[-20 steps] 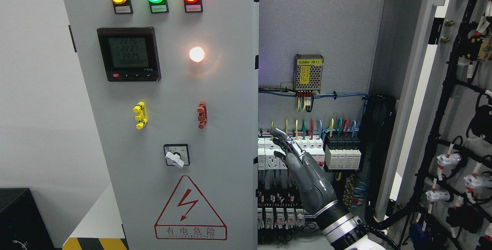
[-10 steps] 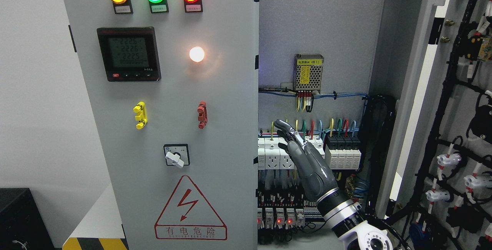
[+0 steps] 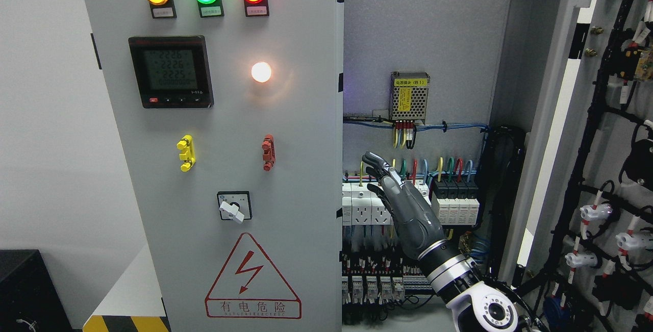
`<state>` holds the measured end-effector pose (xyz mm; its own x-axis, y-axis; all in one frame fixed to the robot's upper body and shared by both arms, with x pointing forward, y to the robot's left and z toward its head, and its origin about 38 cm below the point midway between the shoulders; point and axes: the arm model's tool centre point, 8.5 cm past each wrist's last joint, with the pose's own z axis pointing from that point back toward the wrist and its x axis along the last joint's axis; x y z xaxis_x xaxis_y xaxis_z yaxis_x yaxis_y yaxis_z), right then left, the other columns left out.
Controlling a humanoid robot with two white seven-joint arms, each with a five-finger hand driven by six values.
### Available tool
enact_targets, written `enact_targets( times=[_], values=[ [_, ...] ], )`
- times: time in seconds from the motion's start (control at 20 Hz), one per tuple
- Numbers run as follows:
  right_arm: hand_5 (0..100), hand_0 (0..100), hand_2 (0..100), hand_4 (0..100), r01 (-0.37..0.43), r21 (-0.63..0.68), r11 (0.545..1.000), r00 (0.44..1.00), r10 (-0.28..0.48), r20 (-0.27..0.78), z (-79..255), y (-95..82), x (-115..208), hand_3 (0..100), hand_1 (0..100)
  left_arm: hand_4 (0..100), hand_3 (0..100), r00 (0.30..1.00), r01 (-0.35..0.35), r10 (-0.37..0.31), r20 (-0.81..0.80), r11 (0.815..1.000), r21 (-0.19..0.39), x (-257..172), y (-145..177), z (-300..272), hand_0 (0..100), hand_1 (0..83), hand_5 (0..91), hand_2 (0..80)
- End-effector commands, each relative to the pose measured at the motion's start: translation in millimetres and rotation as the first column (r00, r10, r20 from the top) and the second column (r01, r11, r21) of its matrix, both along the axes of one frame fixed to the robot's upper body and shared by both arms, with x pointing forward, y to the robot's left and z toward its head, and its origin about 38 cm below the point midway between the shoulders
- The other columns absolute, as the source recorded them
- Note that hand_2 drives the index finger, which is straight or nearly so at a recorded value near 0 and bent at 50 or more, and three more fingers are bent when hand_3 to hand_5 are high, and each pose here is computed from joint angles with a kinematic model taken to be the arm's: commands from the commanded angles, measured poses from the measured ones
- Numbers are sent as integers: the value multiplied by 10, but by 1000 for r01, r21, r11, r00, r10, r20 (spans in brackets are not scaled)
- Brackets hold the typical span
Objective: Open door with both hands
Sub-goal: 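Move the right hand toward the inner edge of the lamp door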
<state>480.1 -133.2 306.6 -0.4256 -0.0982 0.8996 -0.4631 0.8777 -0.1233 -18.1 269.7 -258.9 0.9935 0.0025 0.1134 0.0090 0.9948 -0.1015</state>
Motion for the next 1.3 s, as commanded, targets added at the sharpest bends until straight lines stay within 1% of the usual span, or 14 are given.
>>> enact_targets(
  times=[0.0,0.1,0.25,0.45,0.55,0.6,0.8,1.15,1.25],
  values=[
    [0,102,0,0,-5,8,1000,1000,5,-22,7,5,82,0,129,0,0,999,35,-35,12,999,-2,49,4,-3,120,556,0,0],
    [0,102,0,0,-6,5,1000,1000,7,-21,25,5,103,0,129,0,0,999,29,-29,14,1000,-3,76,-5,-5,120,556,0,0],
    [0,102,0,0,-39,-10,999,999,39,-12,44,39,85,0,129,0,0,998,56,-56,10,998,-6,70,-19,-6,120,556,0,0],
    [0,102,0,0,-41,-12,999,999,41,-10,83,49,112,0,129,0,0,998,61,-61,8,998,-7,68,-29,-7,120,556,0,0],
    [0,102,0,0,-38,-16,999,999,37,-33,76,38,160,0,129,0,0,999,50,-50,-17,999,-13,43,-72,-14,120,556,0,0],
    [0,102,0,0,-41,-14,999,998,40,-45,83,32,174,0,129,0,0,998,55,-55,-23,998,-14,40,-82,-16,120,556,0,0],
    [0,102,0,0,-81,18,997,995,82,-60,99,59,160,0,129,0,0,998,62,-63,-26,998,-14,37,-81,-16,120,556,0,0],
    [0,102,0,0,-147,40,988,988,149,-48,200,101,144,0,129,0,0,998,60,-60,-22,998,-22,36,-122,-18,120,556,0,0],
    [0,102,0,0,-167,47,985,983,170,-70,194,124,144,0,129,0,0,998,60,-60,-20,998,-23,46,-132,-19,120,556,0,0]
  ],
)
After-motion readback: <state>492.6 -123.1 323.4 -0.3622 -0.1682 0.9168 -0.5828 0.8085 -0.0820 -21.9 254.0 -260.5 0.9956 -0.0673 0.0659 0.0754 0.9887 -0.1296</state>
